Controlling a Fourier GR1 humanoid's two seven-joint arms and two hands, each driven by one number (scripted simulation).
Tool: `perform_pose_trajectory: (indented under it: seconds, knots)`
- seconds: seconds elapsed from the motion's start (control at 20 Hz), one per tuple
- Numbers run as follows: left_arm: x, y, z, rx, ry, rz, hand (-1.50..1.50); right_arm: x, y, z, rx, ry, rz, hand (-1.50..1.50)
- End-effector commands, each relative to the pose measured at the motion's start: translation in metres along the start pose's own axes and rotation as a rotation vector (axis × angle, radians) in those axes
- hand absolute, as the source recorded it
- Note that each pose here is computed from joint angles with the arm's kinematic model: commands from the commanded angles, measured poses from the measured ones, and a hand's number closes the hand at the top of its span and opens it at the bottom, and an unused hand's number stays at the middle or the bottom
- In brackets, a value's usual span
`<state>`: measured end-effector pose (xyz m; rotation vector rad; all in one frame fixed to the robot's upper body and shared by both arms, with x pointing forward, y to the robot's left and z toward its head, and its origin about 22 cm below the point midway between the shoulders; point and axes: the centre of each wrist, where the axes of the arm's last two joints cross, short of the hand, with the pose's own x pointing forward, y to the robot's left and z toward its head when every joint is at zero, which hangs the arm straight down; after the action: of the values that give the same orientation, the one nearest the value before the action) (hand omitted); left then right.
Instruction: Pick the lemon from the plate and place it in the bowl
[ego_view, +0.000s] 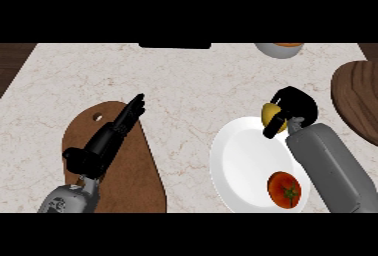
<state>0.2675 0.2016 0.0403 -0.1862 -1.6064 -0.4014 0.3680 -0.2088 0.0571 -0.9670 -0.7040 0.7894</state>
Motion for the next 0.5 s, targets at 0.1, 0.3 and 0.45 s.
perform_pose_trajectory:
  seconds: [0.1,0.3,0.45]
  knots:
    - [0.0,-0.003,-0.004,-0.001,-0.015,0.0,0.0,-0.001,-0.047,-0.038,-0.234,0.162,0.079,1.5]
    - [-0.003,-0.004,-0.002,0.006,0.014,0.013,0.0,0.004,-0.092,-0.036,-0.448,0.15,0.016,1.5]
    - [-0.002,0.011,0.001,0.021,0.005,-0.005,0.0,0.022,-0.119,-0.022,-0.628,0.101,-0.141,1.5]
